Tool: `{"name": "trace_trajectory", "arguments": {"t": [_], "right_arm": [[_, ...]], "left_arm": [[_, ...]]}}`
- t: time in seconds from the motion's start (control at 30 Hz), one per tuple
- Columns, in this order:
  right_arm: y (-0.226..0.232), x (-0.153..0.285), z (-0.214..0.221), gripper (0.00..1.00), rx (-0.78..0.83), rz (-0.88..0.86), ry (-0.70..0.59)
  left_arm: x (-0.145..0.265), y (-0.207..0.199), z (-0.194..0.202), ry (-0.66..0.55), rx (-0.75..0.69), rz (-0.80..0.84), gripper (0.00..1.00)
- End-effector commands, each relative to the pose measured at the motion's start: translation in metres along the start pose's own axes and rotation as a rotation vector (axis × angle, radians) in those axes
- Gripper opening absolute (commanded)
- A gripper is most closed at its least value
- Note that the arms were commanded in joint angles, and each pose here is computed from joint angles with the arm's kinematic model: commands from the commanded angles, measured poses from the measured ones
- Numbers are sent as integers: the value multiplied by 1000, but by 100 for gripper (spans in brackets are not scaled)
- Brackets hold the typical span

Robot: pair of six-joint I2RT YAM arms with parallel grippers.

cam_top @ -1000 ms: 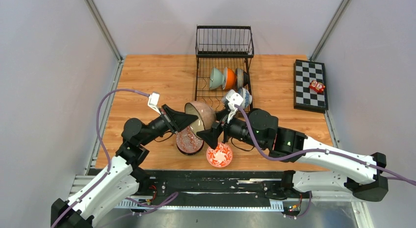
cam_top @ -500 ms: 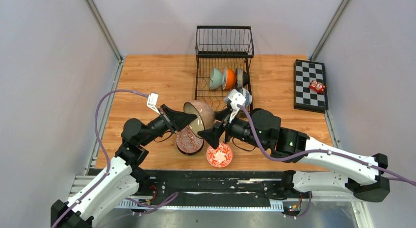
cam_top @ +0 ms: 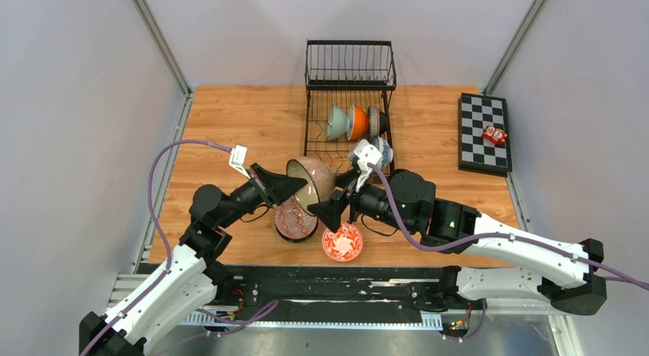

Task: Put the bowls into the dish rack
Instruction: Place the bowl in the dish rack.

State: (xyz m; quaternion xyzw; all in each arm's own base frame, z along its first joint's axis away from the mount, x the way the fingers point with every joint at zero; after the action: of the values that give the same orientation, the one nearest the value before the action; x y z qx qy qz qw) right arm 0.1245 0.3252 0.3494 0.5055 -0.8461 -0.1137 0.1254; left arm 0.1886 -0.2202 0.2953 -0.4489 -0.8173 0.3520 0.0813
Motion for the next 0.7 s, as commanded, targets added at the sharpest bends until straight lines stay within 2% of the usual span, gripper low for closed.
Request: {"name": "trace_trajectory", "arguments": {"t": [0.0,0.17,0.47,0.57,0.6,0.63,0.67], "right_arm": [[21,-2,-15,87,-8,-83,-41],[23,-6,-12,84,-6,-95,-30],[23,-8,-14,85,-7,-91,-39],[24,-10,-13,82,-6,-95,-35],[24,-10,-13,78,-4,-98,-34],[25,-10,-13,66,0,-102,-32],[25,-11,-13,35,3,-101,-31]], "left_arm": [[-3,-28,-35,-112,-36,75,0],[-5,-29,-33,-102,-21,94,0],[-6,-27,-29,-96,-12,99,0],[-6,-27,-29,-95,-9,99,0],[-6,-26,-29,-94,-9,99,0],[-7,-26,-29,-95,-8,99,0],[-7,-26,-29,-95,-7,99,0]]}}
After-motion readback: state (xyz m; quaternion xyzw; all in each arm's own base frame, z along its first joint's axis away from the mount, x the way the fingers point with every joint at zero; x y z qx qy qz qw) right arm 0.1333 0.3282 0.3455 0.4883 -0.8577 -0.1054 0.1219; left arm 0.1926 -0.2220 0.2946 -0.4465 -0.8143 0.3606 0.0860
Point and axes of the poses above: each gripper's point midway between its finger pads, its own x axis back along the fingers, its own y axis along the line the jaws close on, z = x × y, the point moved 1 cm from there along x, back along the fingers, and after that the axes turned 6 degrees about -x, right-handed, at the moved point
